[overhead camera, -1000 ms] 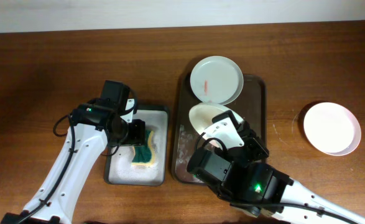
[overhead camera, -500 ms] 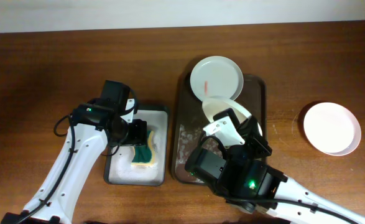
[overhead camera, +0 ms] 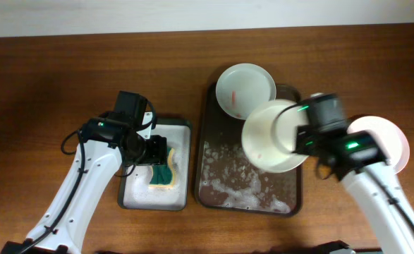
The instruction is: Clean dirty plates on tray and stack at the side
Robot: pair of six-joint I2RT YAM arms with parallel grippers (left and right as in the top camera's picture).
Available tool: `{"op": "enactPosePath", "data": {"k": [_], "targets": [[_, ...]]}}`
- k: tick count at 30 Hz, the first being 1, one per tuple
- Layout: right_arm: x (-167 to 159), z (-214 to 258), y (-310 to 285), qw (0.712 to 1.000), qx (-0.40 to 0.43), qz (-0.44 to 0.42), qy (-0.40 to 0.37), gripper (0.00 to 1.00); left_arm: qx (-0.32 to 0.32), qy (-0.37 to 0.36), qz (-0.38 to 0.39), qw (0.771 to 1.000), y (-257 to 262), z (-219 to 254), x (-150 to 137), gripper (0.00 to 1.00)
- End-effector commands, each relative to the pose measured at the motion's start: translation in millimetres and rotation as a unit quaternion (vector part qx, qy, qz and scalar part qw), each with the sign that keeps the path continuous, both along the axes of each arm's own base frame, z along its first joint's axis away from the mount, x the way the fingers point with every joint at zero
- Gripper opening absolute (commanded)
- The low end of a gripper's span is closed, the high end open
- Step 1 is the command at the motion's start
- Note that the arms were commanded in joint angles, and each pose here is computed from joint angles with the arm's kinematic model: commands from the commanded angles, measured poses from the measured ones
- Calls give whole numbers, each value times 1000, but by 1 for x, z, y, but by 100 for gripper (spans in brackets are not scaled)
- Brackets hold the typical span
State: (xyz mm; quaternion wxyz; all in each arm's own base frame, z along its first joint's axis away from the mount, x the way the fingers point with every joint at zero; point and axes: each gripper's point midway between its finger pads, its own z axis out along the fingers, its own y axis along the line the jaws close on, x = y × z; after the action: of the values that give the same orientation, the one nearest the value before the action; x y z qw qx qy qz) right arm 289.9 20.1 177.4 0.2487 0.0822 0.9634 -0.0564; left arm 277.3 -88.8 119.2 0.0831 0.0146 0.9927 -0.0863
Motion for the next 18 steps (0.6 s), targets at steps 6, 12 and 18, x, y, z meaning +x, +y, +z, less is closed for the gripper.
{"op": "enactPosePath", "data": {"k": [6,12,18], "targets": [[-1,15,-195,914,200,-332,-119,4,-8,-8,-3,1000,-1,6,0,69],[-37,-66,-261,875,178,-451,-13,4,-8,-7,-3,1000,-1,6,0,69],[-19,-79,-251,889,211,-405,-2,42,-6,2,-3,1000,0,5,-5,70]]}}
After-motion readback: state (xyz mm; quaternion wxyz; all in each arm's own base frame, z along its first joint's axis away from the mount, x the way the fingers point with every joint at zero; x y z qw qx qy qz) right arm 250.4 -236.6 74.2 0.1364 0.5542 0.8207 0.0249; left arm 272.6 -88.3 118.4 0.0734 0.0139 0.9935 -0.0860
